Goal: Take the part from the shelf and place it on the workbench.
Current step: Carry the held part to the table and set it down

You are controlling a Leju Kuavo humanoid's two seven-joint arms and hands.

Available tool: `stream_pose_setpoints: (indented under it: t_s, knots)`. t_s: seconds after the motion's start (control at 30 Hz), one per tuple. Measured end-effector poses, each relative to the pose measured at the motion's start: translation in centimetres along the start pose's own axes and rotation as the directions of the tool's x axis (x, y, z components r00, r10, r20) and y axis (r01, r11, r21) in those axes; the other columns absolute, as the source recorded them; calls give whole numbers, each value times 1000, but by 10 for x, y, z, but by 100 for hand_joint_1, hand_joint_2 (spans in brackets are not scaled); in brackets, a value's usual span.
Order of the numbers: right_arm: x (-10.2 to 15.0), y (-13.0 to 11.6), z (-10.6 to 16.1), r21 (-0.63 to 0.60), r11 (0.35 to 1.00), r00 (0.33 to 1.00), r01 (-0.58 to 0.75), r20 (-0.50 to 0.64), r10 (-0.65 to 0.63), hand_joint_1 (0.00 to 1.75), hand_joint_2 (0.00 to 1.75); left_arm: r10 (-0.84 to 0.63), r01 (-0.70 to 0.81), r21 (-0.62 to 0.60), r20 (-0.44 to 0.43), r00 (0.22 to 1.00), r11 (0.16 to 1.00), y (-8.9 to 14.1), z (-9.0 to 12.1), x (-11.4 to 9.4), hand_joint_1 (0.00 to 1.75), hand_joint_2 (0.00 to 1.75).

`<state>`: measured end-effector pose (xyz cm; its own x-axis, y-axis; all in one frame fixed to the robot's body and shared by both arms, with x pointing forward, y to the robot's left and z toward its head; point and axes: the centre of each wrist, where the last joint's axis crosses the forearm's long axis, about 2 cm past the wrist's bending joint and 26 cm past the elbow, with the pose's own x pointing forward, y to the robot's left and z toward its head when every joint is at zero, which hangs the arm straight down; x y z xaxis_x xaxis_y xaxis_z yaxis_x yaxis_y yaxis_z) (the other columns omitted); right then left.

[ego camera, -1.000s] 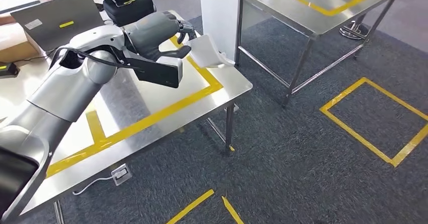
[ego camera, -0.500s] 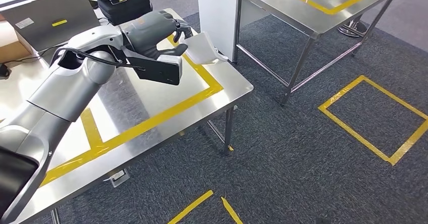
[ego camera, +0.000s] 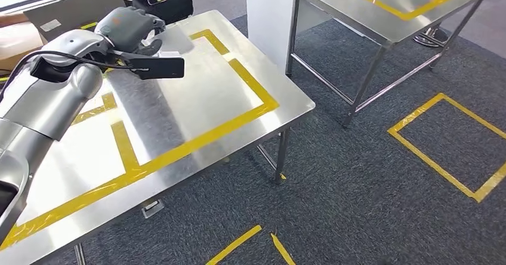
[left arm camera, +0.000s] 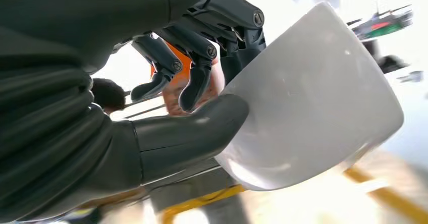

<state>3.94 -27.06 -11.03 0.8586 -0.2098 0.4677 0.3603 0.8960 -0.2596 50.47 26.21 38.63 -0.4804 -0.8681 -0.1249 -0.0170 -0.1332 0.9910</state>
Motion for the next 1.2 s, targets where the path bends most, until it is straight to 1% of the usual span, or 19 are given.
stream_pose_setpoints:
  t_s: [0.1,0.17,0.33,0.53,0.63,0.73,0.83,1.03,1.17,1.2]
  knots:
    - [0,1,0,1,1000,1000,3,1,-3,0,175,-27,23,-28,-157,987,999,-19,19,-37,175,175]
    - [-2,0,1,-1,1000,1000,2,-2,-2,0,175,-48,40,-37,-232,972,999,-31,29,-54,175,175]
    - [-4,-1,1,-2,1000,1000,1,-4,-1,0,175,-76,49,-85,-339,938,995,-64,47,-73,175,175]
    - [1,-1,-1,-12,1000,1000,4,4,-4,0,175,-102,97,-36,-479,872,995,-83,73,-106,175,175]
    - [1,-1,-1,-16,1000,1000,4,4,-4,0,175,-75,93,11,-501,862,996,-90,85,-118,175,175]
    - [1,-1,-1,-13,1000,1000,2,6,-2,0,175,-10,45,61,-482,876,997,-102,94,-125,175,175]
    - [0,-1,0,-9,1000,1000,0,5,0,0,175,38,1,81,-473,880,997,-117,103,-130,175,175]
    - [2,-5,-3,-7,1000,1000,-6,9,6,0,175,72,-26,105,-460,885,994,-122,109,-135,175,175]
    - [2,-6,-3,-6,1000,1000,-8,10,8,0,0,89,-51,97,-445,891,994,-122,108,-134,0,175]
    - [2,-6,-3,-7,1000,1000,-8,8,8,0,0,98,-61,99,-440,892,993,-122,106,-132,0,175]
